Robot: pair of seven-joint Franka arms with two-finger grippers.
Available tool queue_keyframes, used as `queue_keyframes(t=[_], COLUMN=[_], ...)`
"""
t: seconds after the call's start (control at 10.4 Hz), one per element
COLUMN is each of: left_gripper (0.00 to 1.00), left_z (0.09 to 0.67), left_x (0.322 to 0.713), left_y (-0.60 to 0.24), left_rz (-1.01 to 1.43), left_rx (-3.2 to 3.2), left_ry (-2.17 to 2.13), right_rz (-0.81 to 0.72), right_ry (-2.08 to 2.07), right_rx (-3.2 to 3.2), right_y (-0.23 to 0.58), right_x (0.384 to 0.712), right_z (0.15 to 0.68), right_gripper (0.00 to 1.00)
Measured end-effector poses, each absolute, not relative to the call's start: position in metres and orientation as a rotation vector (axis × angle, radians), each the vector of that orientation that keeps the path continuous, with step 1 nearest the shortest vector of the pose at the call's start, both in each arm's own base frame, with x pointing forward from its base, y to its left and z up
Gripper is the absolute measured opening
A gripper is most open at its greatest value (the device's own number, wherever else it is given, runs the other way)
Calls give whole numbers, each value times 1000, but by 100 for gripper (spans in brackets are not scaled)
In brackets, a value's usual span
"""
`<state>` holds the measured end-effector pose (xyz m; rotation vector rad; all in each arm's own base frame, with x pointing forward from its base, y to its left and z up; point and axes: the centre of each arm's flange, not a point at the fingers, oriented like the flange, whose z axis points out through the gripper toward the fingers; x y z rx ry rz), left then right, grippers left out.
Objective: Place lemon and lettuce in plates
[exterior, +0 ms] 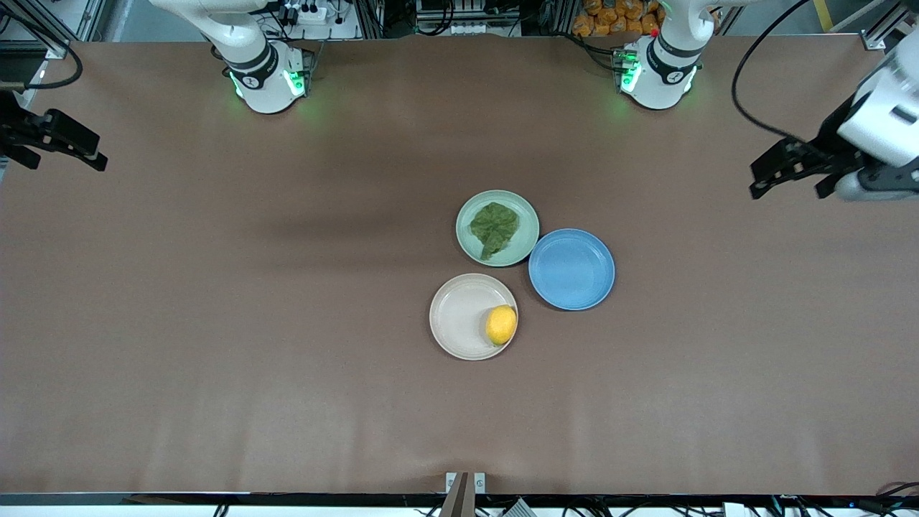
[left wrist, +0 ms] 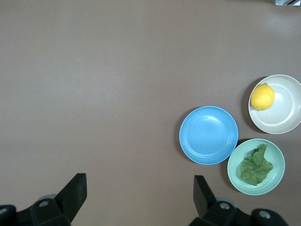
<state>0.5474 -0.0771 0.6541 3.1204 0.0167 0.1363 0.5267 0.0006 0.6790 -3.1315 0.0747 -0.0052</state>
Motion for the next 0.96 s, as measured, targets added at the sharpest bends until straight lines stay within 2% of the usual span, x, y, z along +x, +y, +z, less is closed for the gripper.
queue_keyframes(t=[0.29,0.96], left_gripper=[100,100], left_z=[655,671], left_x=[546,539], left_y=[-74,-75], left_rz=[112,103], left_rx=[3144,3145], left_ry=[-111,-123], right_rz=[-129,-90], right_ry=[71,76], right_rx=[-3128,-3131], right_y=[2,0], right_x=[513,503], right_z=[670,666], right_gripper=[100,100])
